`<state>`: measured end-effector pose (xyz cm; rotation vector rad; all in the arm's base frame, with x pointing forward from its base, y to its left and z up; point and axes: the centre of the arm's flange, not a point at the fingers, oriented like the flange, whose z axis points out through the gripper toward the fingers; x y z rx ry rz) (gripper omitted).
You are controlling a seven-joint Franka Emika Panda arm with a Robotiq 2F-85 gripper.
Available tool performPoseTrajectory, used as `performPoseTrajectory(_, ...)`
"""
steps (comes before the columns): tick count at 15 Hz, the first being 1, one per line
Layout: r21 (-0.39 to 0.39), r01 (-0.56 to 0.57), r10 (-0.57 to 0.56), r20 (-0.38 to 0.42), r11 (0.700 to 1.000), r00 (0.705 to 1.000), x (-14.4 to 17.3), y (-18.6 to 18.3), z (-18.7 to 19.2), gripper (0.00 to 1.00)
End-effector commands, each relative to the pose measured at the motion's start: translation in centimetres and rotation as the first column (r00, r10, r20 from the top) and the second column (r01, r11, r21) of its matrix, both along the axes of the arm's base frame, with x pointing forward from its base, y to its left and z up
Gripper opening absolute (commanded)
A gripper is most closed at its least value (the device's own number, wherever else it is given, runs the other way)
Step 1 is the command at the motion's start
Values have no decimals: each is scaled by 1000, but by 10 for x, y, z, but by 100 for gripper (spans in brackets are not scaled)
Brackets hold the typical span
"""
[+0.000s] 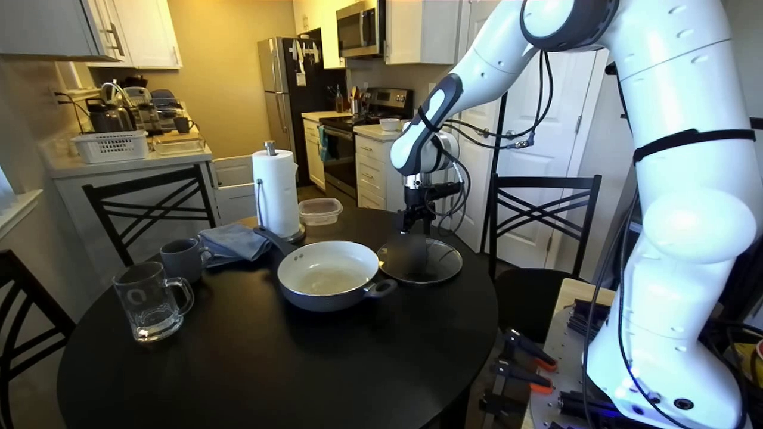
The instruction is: Remove the glass lid from the pot.
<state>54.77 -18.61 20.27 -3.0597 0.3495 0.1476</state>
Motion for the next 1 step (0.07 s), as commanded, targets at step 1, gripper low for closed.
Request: performPoseTrajectory(1, 0, 0, 0, -1, 1000, 1000, 0, 0, -1, 100)
